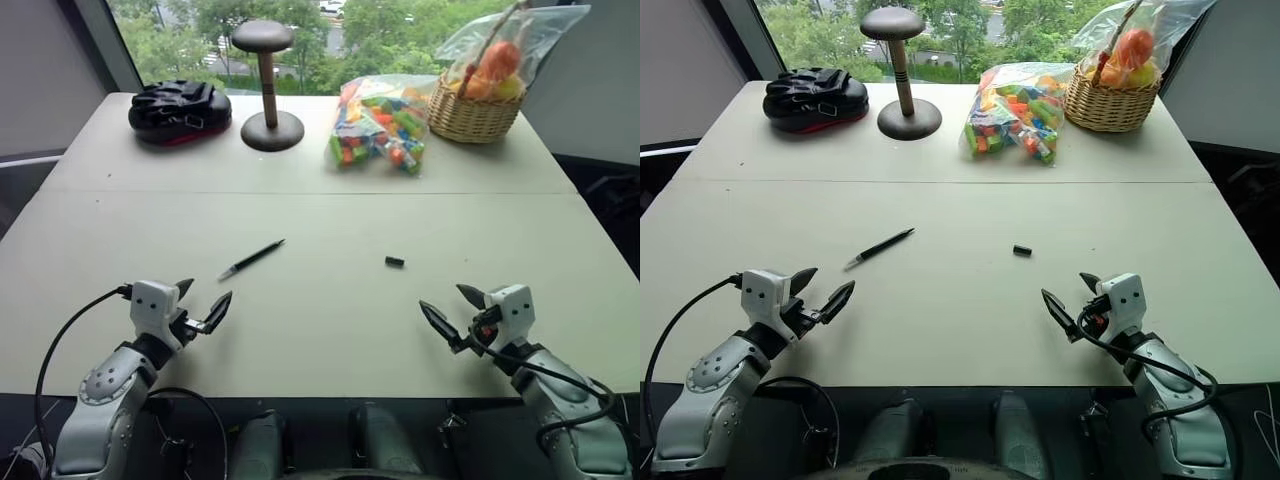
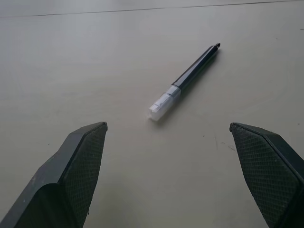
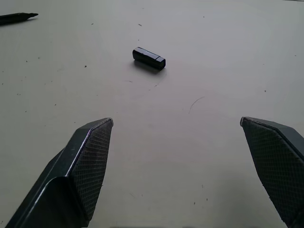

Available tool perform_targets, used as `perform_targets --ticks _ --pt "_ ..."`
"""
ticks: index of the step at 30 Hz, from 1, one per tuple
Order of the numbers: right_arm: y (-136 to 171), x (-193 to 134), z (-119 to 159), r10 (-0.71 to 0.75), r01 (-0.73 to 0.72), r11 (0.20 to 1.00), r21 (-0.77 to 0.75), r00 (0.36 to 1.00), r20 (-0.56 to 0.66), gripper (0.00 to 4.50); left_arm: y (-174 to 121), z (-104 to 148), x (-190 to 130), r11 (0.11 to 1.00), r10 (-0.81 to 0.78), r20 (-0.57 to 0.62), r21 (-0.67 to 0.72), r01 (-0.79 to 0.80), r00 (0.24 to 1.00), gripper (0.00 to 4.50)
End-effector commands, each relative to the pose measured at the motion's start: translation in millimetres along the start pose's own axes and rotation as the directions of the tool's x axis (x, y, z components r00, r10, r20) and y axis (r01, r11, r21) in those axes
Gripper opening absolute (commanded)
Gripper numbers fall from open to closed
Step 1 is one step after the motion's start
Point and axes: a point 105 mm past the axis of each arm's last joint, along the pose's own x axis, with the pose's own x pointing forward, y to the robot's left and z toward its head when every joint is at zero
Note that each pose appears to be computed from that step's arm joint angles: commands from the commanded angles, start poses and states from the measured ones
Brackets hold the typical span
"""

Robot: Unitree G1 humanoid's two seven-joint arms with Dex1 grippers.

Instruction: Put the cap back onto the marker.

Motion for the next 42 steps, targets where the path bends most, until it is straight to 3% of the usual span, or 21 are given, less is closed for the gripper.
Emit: perform_targets --ticks 1,33,36,39,42 --pt "-2 0 8 -0.009 0.01 1.0 -0.02 0.999 0.035 4.5 -4 14 0 0.999 -0.011 0.046 0.033 0.01 0.999 4.34" --pt "-4 2 10 -0.013 0.015 0.999 -0.05 0.999 0.044 4.5 1 12 4 1.0 -0.001 0.045 0.028 0.0 0.999 4.34" --pt "3 3 19 0.048 -0.044 0.996 -0.081 0.997 0.053 4.5 5 11 3 1.0 0.005 0.037 0.029 -0.006 0.999 4.34" --pt "43 5 26 0.282 -0.279 0.954 -0.112 0.959 0.014 4.5 10 8 2 0.999 -0.014 0.011 0.052 0.013 1.0 4.34" --pt "67 5 24 0.41 -0.411 0.898 -0.156 0.911 -0.04 4.5 13 5 2 0.996 -0.041 -0.005 0.079 0.042 0.999 4.34"
